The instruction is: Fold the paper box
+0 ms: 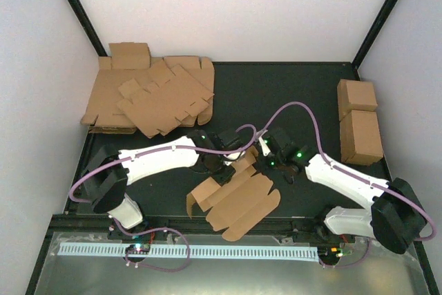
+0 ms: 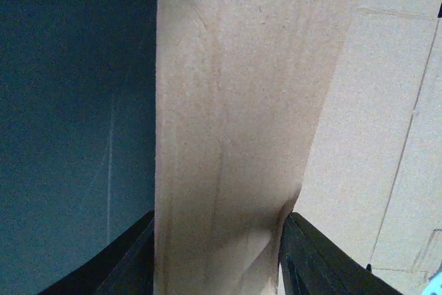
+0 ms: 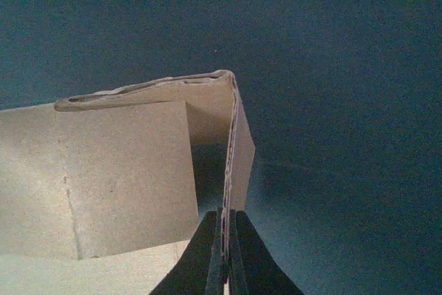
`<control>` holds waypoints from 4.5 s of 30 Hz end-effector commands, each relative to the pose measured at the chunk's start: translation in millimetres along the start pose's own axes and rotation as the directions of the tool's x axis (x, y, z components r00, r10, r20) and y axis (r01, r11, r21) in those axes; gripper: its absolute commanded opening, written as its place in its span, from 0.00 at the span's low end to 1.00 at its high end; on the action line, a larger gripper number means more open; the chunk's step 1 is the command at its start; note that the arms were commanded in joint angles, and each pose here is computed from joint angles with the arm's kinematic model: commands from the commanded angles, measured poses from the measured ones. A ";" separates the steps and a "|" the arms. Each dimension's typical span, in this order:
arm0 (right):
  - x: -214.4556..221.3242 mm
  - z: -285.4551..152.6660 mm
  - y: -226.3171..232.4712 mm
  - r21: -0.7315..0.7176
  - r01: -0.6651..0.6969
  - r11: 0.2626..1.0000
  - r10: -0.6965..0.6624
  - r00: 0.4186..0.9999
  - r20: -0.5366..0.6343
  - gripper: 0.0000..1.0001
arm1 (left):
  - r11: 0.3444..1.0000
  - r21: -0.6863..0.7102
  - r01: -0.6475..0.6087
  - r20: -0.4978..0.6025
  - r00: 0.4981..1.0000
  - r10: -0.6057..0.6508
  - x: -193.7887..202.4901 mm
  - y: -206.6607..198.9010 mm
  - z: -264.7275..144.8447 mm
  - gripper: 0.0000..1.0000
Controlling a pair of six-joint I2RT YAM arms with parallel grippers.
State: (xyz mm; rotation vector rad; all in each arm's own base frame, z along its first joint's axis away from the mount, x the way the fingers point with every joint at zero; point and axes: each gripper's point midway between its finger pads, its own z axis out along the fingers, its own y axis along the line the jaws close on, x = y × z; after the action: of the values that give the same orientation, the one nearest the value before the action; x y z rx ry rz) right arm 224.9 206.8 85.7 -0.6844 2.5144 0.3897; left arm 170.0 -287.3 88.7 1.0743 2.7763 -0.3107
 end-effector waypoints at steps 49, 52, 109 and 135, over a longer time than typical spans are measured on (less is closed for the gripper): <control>18.9 -8.1 35.6 -0.136 -0.095 0.986 0.090 0.995 -0.042 0.05 | 0.998 0.061 -0.021 0.166 0.986 0.010 -30.5 -10.6 -27.9 0.49; 16.3 -9.2 34.2 -0.128 -0.082 0.988 0.080 0.996 -0.026 0.04 | 0.997 0.066 -0.032 0.155 0.988 0.021 -26.2 -11.0 -27.6 0.65; 27.6 -17.5 65.3 -0.232 -0.080 0.969 0.093 0.995 0.043 0.03 | 0.976 -0.210 0.062 0.218 0.976 -0.015 -7.9 22.8 -7.7 0.45; 38.7 -7.6 103.7 -0.410 -0.018 0.912 0.092 0.982 0.162 0.14 | 0.977 -0.195 -0.088 0.121 0.986 0.113 2.1 -6.1 19.1 0.46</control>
State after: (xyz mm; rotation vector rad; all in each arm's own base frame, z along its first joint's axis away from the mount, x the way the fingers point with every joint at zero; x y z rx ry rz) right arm 134.3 259.7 66.4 -0.6463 2.4526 0.8798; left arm 169.5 -282.5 66.8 1.0523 2.6082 -0.0165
